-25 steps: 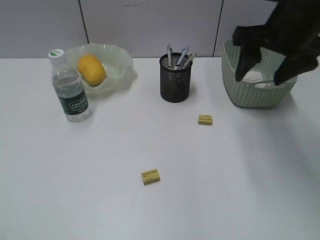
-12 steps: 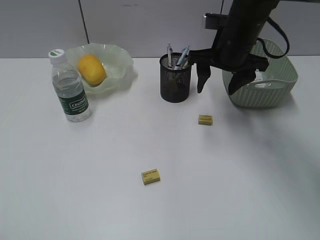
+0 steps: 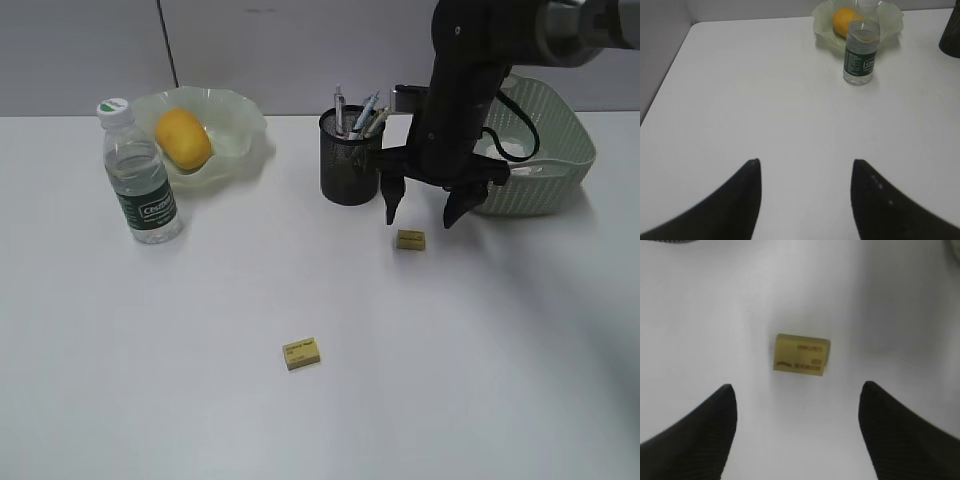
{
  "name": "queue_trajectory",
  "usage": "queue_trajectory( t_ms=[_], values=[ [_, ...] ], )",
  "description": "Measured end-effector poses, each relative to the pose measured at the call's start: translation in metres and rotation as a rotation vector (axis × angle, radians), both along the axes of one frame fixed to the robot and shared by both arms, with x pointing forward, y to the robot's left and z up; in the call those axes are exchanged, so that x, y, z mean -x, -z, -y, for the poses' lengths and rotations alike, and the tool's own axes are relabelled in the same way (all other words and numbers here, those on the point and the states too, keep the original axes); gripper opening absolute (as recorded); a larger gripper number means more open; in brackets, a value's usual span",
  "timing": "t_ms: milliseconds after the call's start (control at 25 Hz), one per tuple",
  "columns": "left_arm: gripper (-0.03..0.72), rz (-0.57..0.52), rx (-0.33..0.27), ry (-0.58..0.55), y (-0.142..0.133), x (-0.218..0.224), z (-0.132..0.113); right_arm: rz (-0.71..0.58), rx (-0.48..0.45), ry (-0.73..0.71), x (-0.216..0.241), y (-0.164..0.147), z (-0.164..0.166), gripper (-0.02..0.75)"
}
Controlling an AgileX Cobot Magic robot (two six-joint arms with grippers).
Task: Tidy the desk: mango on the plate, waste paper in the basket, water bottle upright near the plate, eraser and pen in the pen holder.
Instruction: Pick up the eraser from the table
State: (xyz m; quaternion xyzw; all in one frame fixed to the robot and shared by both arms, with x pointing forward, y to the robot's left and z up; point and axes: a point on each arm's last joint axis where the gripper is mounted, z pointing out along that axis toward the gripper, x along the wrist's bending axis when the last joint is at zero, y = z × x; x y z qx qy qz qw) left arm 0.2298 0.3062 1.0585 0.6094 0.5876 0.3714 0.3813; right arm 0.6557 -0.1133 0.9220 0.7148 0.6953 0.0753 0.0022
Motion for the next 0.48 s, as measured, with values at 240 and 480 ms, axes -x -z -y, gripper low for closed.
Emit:
queue_trajectory(
  t_ms=[240, 480],
  values=[
    [0.435, 0.000, 0.000, 0.000, 0.0000, 0.0000, 0.0000, 0.052, -0.021, 0.013, -0.0058, 0.0022, -0.0021, 0.594],
    [0.435, 0.000, 0.000, 0.000, 0.0000, 0.0000, 0.0000, 0.044, -0.019, 0.023, -0.0077, 0.0117, -0.0029, 0.594]
  ],
)
